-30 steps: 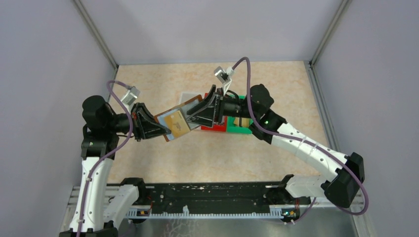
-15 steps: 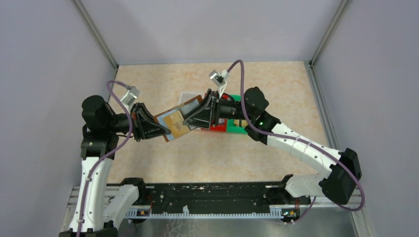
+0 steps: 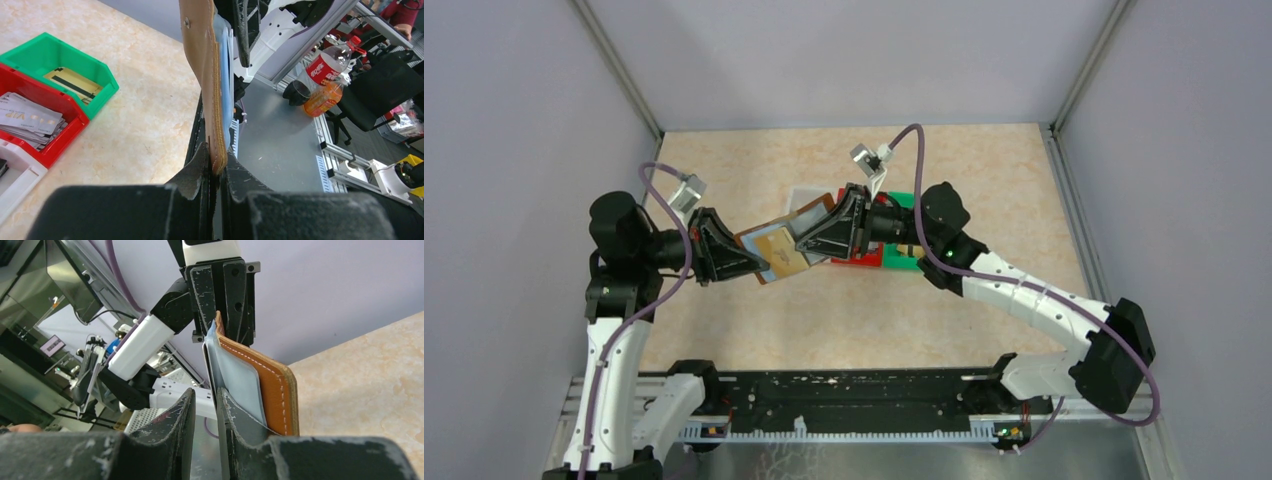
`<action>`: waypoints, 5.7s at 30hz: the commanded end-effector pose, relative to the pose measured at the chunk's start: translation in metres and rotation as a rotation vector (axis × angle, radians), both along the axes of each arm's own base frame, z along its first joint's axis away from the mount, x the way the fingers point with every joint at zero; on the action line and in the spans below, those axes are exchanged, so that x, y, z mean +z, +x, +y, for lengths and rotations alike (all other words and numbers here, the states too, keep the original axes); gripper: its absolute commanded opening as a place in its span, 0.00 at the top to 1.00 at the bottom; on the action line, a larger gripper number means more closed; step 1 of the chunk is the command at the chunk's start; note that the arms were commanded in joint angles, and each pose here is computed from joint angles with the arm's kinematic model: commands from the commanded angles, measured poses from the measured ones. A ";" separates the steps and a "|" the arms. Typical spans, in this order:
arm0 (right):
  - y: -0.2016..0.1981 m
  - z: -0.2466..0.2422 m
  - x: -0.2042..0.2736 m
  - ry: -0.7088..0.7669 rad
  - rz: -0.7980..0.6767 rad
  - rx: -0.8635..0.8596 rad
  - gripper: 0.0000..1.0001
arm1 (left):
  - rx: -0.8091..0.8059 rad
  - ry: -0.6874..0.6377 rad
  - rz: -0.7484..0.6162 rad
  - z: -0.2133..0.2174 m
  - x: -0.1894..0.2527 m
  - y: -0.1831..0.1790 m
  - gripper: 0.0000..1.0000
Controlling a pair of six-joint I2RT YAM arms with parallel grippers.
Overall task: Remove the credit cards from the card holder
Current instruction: Remove the credit card from the card holder.
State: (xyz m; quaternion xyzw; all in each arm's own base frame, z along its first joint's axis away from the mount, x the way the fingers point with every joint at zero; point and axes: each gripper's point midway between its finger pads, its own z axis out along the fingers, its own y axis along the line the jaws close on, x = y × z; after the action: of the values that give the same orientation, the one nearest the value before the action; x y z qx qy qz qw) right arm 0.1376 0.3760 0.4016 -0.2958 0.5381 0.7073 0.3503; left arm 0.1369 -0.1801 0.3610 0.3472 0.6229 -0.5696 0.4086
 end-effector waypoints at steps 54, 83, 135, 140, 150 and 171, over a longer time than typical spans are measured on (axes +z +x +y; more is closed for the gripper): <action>-0.036 -0.013 0.009 0.200 0.002 0.092 1.00 | 0.206 0.082 -0.013 0.008 -0.011 0.037 1.00; 0.005 -0.010 -0.002 0.041 -0.065 -0.177 0.46 | 0.067 0.041 -0.029 0.002 -0.002 0.011 1.00; 0.012 0.000 0.022 -0.044 -0.137 -0.018 0.66 | 0.026 0.028 -0.018 0.001 -0.001 0.005 1.00; 0.012 0.002 0.022 -0.043 -0.136 -0.017 0.66 | 0.025 0.027 -0.022 0.001 0.001 0.005 1.00; 0.003 0.011 0.018 -0.051 -0.136 0.021 0.70 | 0.022 0.026 -0.027 0.001 0.003 0.003 1.00; -0.018 0.001 0.022 0.125 0.011 0.160 0.71 | 0.017 0.025 -0.032 0.001 0.001 0.000 1.00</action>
State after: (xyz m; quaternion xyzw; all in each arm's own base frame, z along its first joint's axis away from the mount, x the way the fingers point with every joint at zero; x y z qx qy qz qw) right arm 0.1469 0.3800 0.4034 -0.2928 0.5288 0.7234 0.3337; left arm 0.1358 -0.1794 0.3563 0.3451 0.6344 -0.5615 0.4040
